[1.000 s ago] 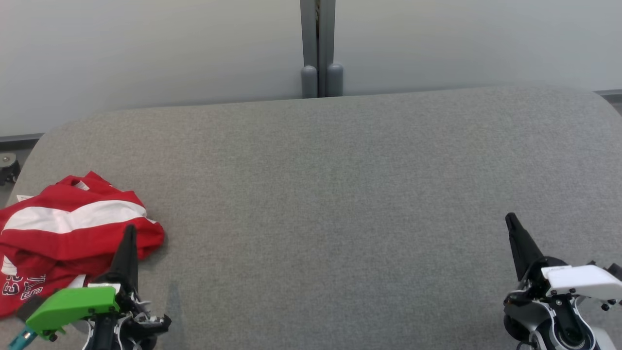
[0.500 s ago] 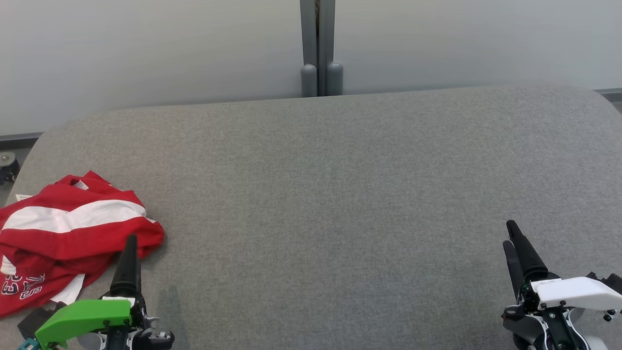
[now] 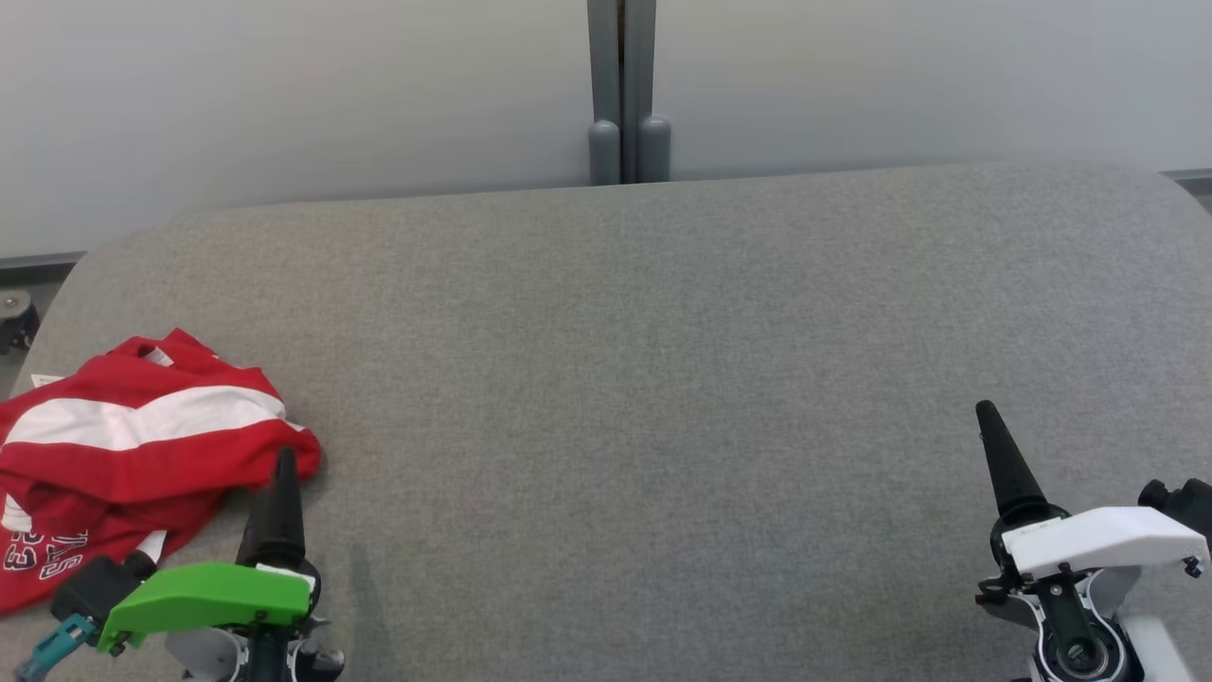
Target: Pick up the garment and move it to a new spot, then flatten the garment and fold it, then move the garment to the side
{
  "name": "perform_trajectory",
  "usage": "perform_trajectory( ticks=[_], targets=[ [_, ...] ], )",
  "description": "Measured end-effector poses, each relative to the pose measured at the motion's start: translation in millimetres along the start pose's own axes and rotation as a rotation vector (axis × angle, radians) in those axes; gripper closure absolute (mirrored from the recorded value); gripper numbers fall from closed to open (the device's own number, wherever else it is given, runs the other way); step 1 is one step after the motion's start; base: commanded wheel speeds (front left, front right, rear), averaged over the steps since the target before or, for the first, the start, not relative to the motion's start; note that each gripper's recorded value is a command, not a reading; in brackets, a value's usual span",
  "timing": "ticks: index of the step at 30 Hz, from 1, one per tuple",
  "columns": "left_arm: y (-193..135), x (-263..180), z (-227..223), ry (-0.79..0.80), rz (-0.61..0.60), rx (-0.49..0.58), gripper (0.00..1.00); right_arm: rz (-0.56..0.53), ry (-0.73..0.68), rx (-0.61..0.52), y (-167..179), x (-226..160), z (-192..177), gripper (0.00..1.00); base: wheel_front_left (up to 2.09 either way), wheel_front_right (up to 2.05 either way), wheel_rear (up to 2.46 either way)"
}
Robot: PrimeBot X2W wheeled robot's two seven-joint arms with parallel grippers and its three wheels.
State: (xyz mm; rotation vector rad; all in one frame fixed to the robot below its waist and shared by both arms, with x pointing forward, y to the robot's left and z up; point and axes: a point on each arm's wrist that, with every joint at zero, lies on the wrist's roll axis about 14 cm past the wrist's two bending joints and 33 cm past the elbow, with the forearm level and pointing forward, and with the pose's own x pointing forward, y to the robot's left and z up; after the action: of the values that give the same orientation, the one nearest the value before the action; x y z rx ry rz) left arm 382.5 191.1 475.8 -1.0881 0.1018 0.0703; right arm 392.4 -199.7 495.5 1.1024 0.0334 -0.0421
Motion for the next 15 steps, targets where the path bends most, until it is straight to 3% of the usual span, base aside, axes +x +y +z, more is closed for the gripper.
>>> perform_trajectory(
  ticks=[15],
  targets=[
    [7.8,-0.9,-9.0,0.022,0.039,0.301,0.0,0.015,-0.005,-0.246,4.0,0.6,-4.7,0.0,0.0,0.0,0.0]
  ],
)
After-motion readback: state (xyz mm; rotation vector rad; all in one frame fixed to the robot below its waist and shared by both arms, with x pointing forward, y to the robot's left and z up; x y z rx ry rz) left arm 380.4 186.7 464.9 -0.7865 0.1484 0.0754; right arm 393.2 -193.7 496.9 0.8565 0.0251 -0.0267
